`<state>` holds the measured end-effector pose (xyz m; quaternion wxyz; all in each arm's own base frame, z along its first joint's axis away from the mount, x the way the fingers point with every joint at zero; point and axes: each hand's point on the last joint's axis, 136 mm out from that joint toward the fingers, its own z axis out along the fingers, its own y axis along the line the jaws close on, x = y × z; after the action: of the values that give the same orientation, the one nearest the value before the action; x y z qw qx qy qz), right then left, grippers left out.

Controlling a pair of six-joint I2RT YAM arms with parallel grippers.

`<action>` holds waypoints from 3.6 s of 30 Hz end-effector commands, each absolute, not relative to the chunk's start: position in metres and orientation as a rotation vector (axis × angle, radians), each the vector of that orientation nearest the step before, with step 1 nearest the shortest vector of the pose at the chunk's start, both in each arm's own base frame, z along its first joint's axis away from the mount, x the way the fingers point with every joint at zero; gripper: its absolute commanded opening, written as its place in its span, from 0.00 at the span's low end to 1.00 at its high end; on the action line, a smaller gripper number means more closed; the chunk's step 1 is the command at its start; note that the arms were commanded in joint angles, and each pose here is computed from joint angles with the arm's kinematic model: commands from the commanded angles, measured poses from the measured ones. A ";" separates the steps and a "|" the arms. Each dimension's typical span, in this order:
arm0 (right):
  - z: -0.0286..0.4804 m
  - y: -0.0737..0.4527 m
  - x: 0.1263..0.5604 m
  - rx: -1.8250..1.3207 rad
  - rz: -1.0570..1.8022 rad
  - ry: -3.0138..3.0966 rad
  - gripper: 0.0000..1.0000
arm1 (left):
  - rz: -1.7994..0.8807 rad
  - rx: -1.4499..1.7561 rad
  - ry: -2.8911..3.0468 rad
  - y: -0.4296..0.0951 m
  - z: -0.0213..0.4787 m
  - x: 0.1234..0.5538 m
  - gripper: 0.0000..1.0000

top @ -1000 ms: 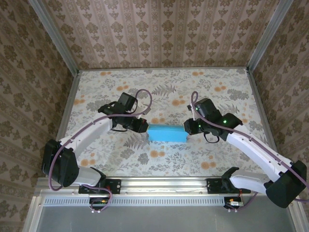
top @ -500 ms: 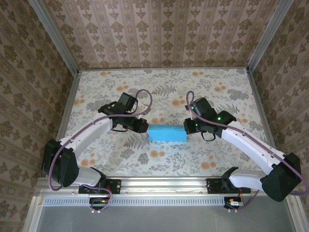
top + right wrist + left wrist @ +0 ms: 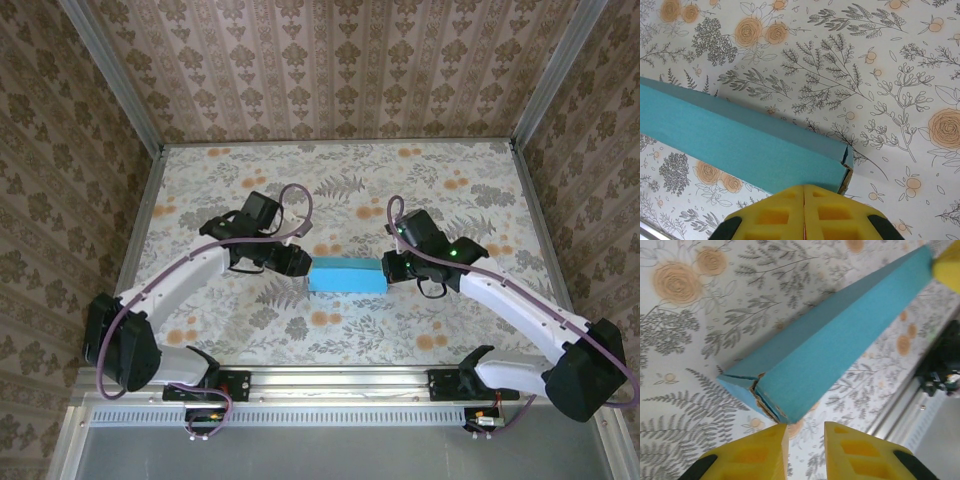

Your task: Fold the paper box

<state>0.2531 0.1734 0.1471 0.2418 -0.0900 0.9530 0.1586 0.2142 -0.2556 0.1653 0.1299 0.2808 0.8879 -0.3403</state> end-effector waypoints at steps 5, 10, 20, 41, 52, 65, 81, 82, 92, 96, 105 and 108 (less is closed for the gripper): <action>0.135 0.170 0.244 -0.221 0.448 2.639 0.08 | -1.318 0.768 2.399 -0.266 0.211 0.206 0.29; 0.135 0.171 0.242 -0.220 0.464 2.634 0.08 | -1.344 0.755 2.400 -0.273 0.205 0.216 0.32; 0.134 0.171 0.239 -0.214 0.483 2.628 0.08 | -1.351 0.718 2.493 -0.281 0.172 0.228 0.27; 0.124 0.172 0.228 -0.166 0.562 2.619 0.07 | -1.179 0.649 2.568 -0.266 0.132 0.211 0.23; 0.112 0.176 0.235 -0.100 0.571 2.634 0.07 | -1.161 0.626 2.591 -0.258 0.118 0.219 0.23; 0.197 0.203 0.246 -0.173 0.783 2.459 0.26 | -1.239 0.524 2.404 -0.271 0.195 0.237 0.49; 0.188 0.185 0.226 0.006 0.779 2.550 0.97 | -1.057 0.332 2.545 -0.219 0.171 0.198 1.00; 0.184 0.184 0.225 0.015 0.782 2.554 1.00 | -1.058 0.316 2.540 -0.218 0.169 0.197 1.00; 0.169 0.175 0.229 0.106 0.755 2.554 1.00 | -1.125 0.216 2.497 -0.224 0.162 0.208 1.00; 0.166 0.171 0.233 0.137 0.766 2.552 1.00 | -1.120 0.164 2.519 -0.227 0.155 0.218 1.00; 0.166 0.180 0.240 0.166 0.896 2.524 1.00 | -1.198 0.136 2.494 -0.241 0.159 0.231 1.00; 0.162 0.186 0.242 0.159 0.929 2.533 1.00 | -1.262 0.147 2.465 -0.249 0.165 0.232 1.00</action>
<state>0.2394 0.1757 0.1605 0.2248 0.0598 0.9233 0.3056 0.2260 -0.2376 0.1476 0.1735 0.0493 0.8934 -0.4115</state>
